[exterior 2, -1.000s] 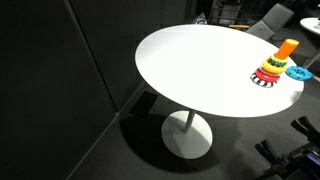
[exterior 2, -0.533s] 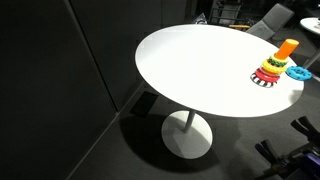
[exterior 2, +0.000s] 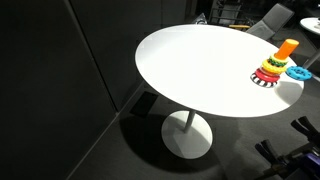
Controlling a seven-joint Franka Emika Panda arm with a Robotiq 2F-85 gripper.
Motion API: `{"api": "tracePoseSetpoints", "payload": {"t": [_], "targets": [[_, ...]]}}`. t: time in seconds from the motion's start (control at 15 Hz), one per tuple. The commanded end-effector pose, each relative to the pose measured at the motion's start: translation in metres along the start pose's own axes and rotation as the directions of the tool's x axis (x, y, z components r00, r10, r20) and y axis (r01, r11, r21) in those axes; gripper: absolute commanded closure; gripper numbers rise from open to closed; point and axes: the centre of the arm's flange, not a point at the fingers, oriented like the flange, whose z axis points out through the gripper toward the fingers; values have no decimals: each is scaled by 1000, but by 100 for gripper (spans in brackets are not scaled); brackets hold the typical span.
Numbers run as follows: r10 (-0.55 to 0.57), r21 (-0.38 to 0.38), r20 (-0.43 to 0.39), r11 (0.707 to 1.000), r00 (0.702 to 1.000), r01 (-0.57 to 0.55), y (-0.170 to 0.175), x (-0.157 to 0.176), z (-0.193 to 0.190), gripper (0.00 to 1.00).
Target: Remove the green ring from the ring stacking stand and place it on the table
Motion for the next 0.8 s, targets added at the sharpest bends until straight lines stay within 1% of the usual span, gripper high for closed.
{"api": "tracePoseSetpoints", "payload": {"t": [0.0, 0.33, 0.6, 0.73], "targets": [[38, -3, 10, 999, 999, -38, 9, 38, 0, 0], [42, 12, 16, 999, 999, -42, 19, 80, 13, 0], [46, 18, -14, 999, 999, -46, 26, 111, 19, 0], [49, 33, -24, 998, 998, -49, 28, 125, 21, 0]]}}
